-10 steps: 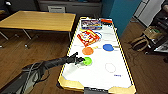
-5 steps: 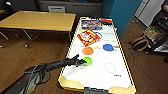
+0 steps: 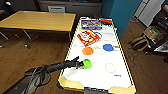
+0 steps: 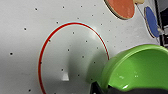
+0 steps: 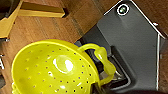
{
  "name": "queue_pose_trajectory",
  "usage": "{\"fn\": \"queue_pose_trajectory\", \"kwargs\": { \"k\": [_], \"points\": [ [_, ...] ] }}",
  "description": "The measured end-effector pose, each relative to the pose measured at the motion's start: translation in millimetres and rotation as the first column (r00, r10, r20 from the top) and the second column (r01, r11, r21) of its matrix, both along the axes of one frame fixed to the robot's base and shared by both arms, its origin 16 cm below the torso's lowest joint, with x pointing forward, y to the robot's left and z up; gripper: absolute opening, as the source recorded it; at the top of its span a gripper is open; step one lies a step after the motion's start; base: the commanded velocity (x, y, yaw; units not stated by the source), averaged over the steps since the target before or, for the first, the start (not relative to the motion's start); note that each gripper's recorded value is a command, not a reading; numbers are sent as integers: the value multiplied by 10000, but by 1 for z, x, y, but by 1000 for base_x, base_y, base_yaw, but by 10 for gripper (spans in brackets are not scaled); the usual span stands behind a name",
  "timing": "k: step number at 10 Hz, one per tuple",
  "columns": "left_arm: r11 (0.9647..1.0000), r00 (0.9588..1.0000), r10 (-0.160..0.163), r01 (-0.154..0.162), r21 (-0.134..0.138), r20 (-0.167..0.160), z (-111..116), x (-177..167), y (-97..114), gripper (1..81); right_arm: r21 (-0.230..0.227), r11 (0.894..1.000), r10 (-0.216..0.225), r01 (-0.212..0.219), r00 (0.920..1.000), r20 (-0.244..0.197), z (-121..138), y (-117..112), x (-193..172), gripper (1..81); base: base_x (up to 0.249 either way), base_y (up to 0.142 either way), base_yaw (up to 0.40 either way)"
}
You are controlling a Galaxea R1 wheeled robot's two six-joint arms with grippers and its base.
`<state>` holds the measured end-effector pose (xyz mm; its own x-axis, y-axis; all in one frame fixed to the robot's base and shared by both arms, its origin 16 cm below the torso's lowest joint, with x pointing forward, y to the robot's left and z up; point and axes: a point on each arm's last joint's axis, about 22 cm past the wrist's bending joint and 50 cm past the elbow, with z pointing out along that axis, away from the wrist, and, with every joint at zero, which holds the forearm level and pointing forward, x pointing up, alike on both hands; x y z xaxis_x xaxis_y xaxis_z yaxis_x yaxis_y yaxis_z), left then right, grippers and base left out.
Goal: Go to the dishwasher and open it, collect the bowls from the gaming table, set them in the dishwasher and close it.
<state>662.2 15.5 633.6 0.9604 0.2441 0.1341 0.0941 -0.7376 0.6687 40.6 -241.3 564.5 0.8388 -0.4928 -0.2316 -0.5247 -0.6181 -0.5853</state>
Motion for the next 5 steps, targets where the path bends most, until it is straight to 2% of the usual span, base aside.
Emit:
{"fn": "queue_pose_trajectory", "kwargs": {
  "k": [1,3,5],
  "points": [
    [9999,9998,-103,102,88,147,0,2,0,10,-24,10000,13,-13,10000,-18,-1,-1,-1,10,0,0,0],
    [9998,9997,-153,151,108,191,0,1,0,10,-24,10000,13,-13,10000,-14,-2,0,-1,10,0,0,0],
    [9992,9989,-384,381,106,257,4,-2,-3,10,-18,10000,14,-14,10000,-17,-3,2,-1,10,0,0,0]
  ]
}}
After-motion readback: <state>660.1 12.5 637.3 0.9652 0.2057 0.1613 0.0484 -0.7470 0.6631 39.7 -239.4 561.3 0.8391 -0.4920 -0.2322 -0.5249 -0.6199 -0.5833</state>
